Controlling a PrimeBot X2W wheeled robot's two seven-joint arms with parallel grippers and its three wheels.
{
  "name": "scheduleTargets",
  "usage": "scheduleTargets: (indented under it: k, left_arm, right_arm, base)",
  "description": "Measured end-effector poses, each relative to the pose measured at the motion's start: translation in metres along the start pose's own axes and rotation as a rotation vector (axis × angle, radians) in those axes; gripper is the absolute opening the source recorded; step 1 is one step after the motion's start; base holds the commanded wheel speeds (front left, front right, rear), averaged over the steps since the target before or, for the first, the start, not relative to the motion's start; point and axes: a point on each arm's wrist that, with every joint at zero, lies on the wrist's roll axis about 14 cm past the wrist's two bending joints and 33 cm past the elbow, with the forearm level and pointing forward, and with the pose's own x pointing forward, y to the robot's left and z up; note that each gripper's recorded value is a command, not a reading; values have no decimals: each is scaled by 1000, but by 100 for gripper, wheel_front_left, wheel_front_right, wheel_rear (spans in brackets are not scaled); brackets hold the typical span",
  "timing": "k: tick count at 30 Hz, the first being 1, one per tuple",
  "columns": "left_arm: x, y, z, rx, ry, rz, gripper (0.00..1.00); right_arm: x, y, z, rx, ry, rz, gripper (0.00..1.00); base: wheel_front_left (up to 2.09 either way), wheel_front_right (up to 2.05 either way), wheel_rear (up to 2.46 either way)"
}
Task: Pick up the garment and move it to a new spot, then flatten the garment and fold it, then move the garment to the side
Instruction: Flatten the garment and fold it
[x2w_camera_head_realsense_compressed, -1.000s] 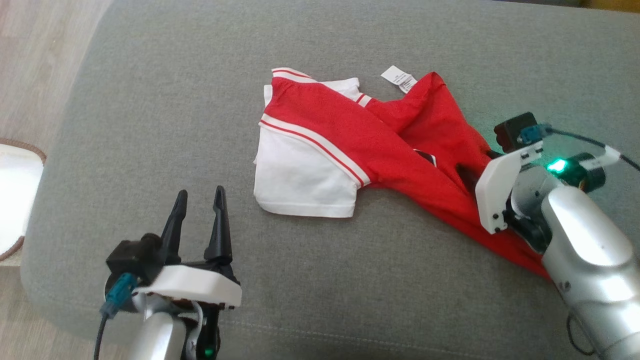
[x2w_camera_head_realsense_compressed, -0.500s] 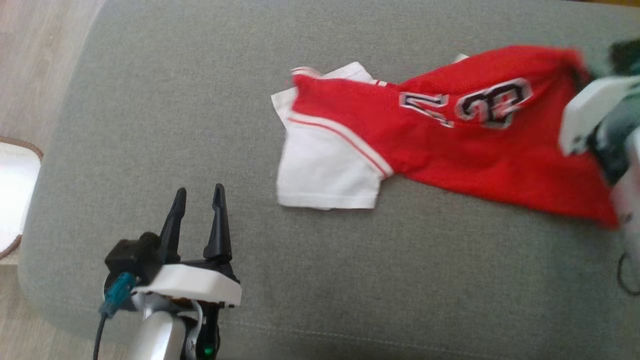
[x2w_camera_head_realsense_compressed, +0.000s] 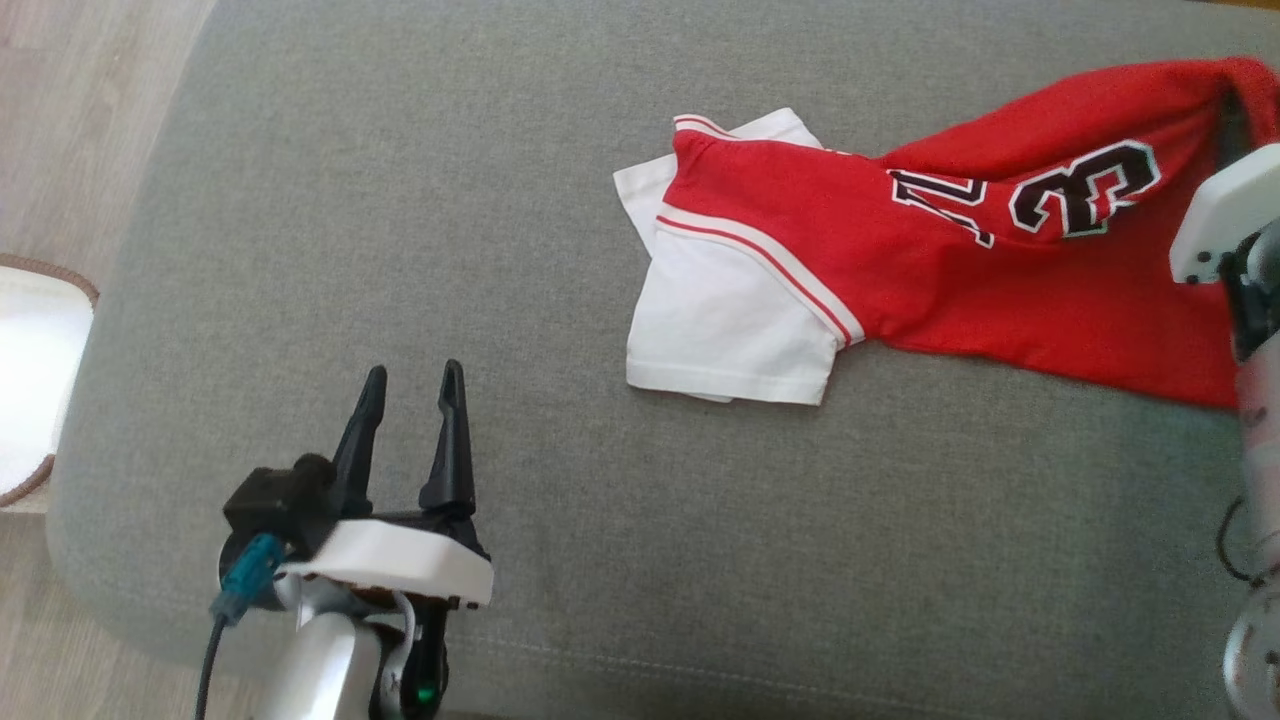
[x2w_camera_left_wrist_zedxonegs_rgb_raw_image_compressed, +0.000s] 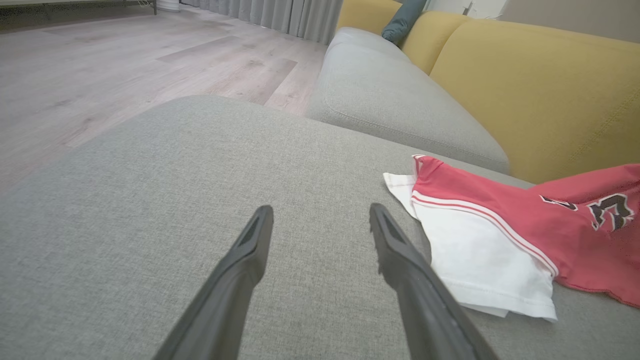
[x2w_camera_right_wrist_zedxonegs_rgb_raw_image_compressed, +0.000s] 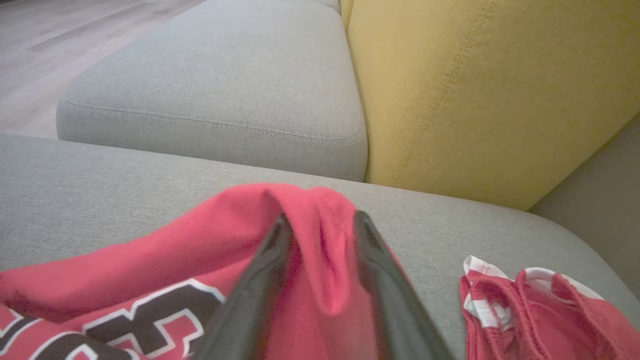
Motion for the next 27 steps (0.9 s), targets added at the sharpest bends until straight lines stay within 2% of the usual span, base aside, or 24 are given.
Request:
scheduleTargets:
  k: [7, 17, 27]
  left_arm:
    - [2, -7, 3, -3, -9, -22, 100]
    - [8, -34, 9, -3, -31, -109, 100]
    - [0, -55, 16, 1, -48, -171, 100]
  right_arm:
    - [-10, 14, 10, 6, -77, 7, 100]
    - [-43, 18, 43, 114, -257, 15, 100]
    - [-105, 13, 10, 231, -306, 7, 100]
  base:
    - [0, 0, 0]
    - [0, 0, 0]
    - [0, 0, 0]
